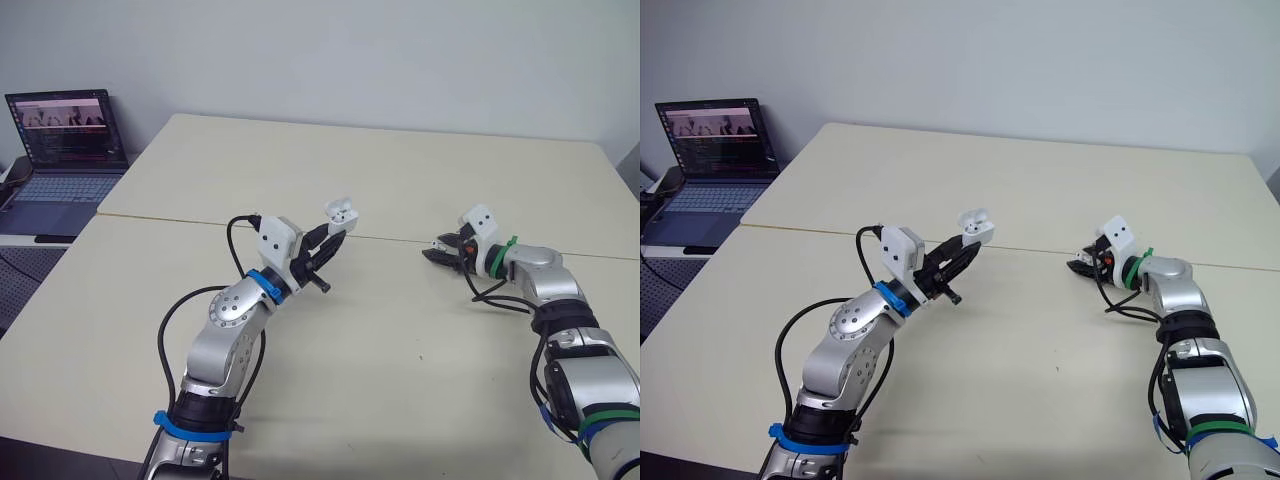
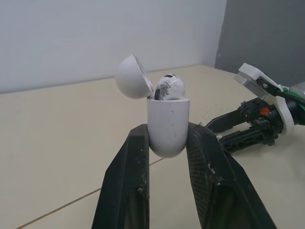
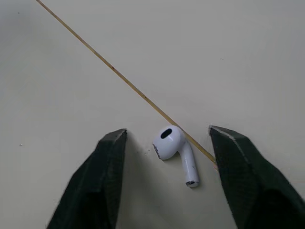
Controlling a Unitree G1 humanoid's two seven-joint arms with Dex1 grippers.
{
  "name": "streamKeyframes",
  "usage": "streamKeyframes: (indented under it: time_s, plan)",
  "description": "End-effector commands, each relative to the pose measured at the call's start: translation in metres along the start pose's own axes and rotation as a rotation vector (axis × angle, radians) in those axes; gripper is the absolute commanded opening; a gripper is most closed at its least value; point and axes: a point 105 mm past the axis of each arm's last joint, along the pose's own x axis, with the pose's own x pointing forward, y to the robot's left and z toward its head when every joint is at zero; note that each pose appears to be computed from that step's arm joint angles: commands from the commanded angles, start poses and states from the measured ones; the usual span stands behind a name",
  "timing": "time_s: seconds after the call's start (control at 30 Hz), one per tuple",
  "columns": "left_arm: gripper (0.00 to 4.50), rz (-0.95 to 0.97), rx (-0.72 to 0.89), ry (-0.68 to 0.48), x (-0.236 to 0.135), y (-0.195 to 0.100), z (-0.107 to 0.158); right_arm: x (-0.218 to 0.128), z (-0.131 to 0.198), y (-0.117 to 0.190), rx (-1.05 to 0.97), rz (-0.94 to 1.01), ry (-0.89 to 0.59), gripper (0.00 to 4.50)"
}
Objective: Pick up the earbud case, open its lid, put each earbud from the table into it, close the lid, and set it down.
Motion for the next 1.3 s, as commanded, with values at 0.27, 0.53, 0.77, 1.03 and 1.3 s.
streamKeyframes:
  time_s: [0.27,0.53,0.77,1.03,1.3]
  plan:
    - [0.75,-0.008,0.026,-0.062,0.002,-0.001,0.018,-0.005,0.004,-0.004,-0.023,-0.008,-0.018,0.42]
    - [0.75,-0.009,0.016,-0.063,0.001,-0.005,0.016,-0.062,-0.006,-0.016,-0.174,-0.005,0.114,0.42]
    - [0.75,-0.001,-0.003,-0.057,-0.003,-0.008,0.010,-0.164,-0.037,-0.022,-0.365,0.107,0.518,0.42]
    - [0.75,0.012,-0.006,-0.051,-0.006,-0.006,0.008,-0.208,-0.059,-0.028,-0.357,0.183,0.715,0.42]
    - [0.75,0.031,-0.006,-0.042,-0.013,-0.006,0.007,-0.209,-0.071,-0.014,-0.369,0.217,0.723,0.42]
